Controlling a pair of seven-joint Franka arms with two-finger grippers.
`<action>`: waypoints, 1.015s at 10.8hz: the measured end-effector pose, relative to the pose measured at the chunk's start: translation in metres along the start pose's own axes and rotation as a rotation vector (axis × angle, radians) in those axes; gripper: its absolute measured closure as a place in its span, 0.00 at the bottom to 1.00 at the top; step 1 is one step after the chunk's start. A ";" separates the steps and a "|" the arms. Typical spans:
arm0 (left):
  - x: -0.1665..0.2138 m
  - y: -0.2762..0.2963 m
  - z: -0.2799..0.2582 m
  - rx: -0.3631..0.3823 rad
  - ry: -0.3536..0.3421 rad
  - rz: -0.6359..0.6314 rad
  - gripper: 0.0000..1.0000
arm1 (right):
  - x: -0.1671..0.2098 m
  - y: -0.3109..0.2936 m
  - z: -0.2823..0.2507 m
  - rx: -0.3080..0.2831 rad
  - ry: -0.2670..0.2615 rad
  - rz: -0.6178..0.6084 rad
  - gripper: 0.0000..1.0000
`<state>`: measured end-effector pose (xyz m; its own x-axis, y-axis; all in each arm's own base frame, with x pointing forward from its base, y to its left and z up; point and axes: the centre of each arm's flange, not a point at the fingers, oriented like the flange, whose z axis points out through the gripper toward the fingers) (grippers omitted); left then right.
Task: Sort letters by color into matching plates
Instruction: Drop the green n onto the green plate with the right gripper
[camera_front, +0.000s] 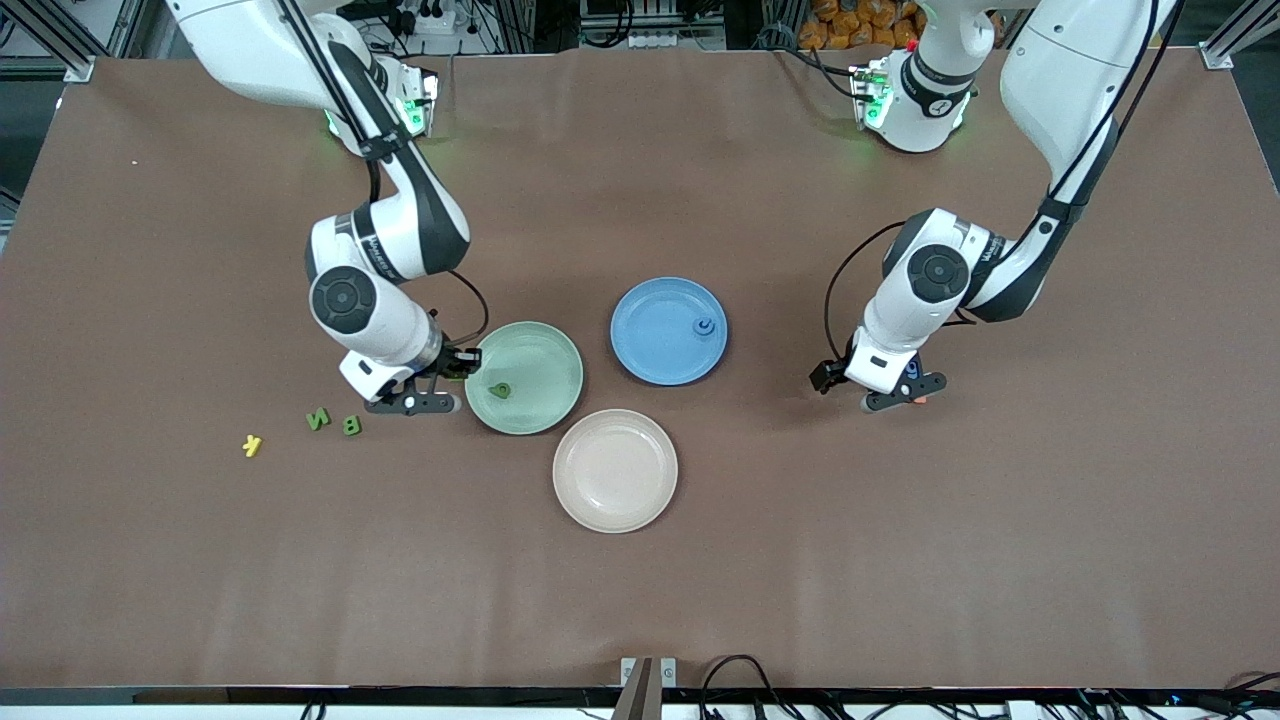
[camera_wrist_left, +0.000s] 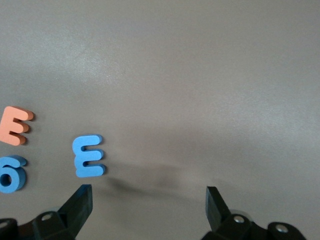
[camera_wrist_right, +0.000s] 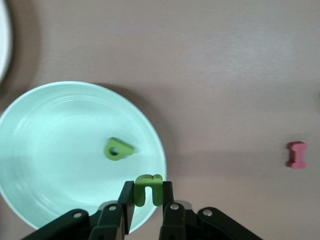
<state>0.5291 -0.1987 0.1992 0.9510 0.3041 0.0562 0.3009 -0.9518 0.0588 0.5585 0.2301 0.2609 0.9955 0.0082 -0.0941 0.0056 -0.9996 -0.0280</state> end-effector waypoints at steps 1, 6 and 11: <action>0.001 -0.002 0.001 0.000 -0.001 -0.004 0.00 | -0.002 -0.014 0.001 -0.001 0.004 -0.023 0.74; 0.008 -0.015 0.003 0.003 -0.004 -0.031 0.00 | -0.007 -0.075 0.024 -0.021 -0.022 -0.114 0.74; 0.008 -0.022 0.010 0.010 -0.016 -0.040 0.00 | 0.000 -0.074 0.015 -0.039 -0.061 -0.113 0.37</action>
<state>0.5307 -0.1761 0.1887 0.9391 0.3415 0.0383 0.3395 -0.9392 0.0511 0.5571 0.3050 0.2485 0.9808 0.1211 -0.1530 0.1220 -0.9925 -0.0031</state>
